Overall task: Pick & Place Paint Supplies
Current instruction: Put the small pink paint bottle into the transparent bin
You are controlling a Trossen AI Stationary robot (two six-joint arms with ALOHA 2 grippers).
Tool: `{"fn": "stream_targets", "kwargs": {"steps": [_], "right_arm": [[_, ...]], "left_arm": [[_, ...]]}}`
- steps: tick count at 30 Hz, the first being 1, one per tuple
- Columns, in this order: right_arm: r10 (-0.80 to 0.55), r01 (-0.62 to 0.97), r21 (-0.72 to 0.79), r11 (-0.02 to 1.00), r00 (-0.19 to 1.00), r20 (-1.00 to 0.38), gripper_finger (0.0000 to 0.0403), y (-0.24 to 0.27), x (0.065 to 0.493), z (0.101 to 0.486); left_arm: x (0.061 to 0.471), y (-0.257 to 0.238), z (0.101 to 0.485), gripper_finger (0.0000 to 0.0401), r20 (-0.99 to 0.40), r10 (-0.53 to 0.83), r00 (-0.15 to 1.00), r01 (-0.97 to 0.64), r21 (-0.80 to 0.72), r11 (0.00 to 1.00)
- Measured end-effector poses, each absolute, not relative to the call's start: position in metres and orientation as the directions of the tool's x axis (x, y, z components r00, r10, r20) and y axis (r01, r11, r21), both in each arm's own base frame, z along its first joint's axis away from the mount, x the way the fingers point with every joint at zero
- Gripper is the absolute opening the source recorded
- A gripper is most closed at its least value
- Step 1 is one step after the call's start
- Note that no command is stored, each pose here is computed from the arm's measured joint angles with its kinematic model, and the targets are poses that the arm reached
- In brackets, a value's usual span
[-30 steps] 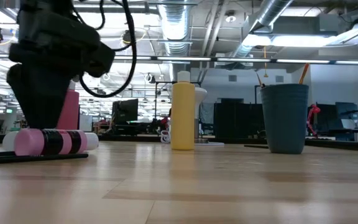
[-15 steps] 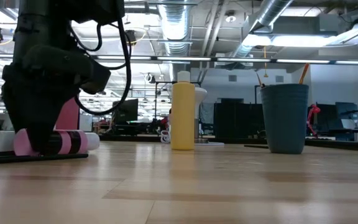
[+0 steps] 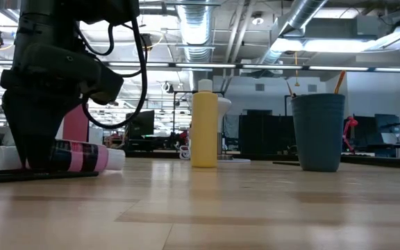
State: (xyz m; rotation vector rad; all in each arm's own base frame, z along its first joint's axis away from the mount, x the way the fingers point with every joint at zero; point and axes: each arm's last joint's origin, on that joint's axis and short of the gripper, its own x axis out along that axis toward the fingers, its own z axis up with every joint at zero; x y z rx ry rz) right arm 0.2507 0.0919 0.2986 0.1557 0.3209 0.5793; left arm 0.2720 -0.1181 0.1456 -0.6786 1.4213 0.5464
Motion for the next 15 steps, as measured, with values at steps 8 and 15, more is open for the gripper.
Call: {"fn": "stream_targets", "kwargs": {"steps": [8, 15], "right_arm": [[0.56, -0.518, 0.218, 0.827, 0.791, -0.246, 0.0205, 0.092, 0.251, 0.299], [0.566, -0.539, 0.172, 0.824, 0.789, -0.24, 0.0205, 0.094, 0.25, 0.3]], "left_arm": [[0.271, -0.118, 0.161, 0.0088, -0.983, -0.011, 0.181, -0.685, -0.134, 0.716], [0.253, -0.131, 0.2, 0.0089, -0.925, 0.052, 0.375, -0.62, -0.209, 0.756]]}}
